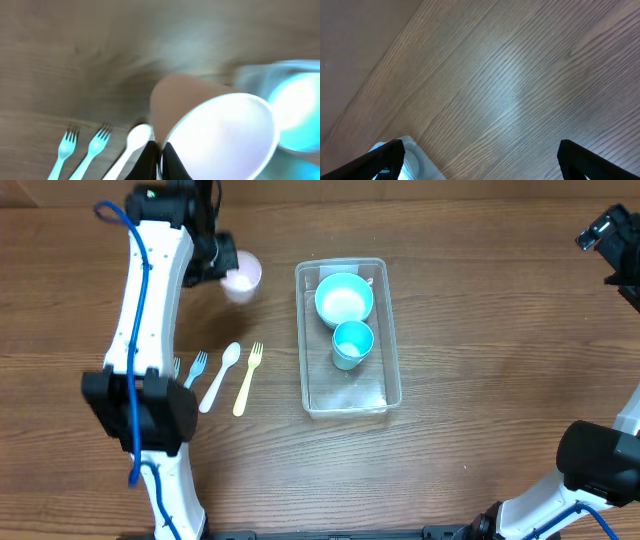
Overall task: Pack container
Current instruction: 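Stack the pink cup onto the cups in the container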
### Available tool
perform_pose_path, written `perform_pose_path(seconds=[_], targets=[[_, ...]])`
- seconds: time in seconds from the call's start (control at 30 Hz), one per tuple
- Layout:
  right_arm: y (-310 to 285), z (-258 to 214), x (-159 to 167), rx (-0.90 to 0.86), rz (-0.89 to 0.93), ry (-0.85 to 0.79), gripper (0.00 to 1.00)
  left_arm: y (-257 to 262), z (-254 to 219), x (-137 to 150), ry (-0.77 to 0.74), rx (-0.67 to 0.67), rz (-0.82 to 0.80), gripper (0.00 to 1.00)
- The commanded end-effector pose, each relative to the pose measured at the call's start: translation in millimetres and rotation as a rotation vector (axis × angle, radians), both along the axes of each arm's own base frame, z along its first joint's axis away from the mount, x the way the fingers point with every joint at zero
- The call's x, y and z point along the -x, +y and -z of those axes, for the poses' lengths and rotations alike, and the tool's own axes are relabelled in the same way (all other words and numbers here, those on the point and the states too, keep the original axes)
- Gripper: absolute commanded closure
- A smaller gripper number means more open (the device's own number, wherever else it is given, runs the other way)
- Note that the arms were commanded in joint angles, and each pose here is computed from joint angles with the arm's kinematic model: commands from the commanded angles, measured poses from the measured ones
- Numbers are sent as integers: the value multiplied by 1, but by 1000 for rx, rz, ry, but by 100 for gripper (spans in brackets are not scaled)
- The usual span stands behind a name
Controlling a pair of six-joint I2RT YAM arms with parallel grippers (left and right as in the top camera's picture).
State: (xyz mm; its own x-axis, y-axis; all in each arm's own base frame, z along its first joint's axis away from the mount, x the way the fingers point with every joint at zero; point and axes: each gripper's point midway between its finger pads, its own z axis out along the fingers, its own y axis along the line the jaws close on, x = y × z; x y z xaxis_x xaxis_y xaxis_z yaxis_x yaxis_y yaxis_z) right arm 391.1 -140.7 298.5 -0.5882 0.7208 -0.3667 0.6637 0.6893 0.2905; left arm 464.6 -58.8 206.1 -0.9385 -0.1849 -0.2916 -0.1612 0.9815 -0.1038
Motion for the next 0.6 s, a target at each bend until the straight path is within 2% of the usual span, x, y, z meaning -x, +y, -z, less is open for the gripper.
perform_pose_path(seconds=[0.0,0.1,0.27,0.57], targets=[[0,-7,1,11,6,-19,0,-83,-119,31,-303,48,233,96],[0,-7,1,11,6,-20,0,-138,-131,56,-346,39,355,96],[0,-7,1,11,6,-19,0,-199,-104,81,-290,2,430,96],[0,-7,1,11,6,-19,0,-209,-23,98,-4,-72,461,96]])
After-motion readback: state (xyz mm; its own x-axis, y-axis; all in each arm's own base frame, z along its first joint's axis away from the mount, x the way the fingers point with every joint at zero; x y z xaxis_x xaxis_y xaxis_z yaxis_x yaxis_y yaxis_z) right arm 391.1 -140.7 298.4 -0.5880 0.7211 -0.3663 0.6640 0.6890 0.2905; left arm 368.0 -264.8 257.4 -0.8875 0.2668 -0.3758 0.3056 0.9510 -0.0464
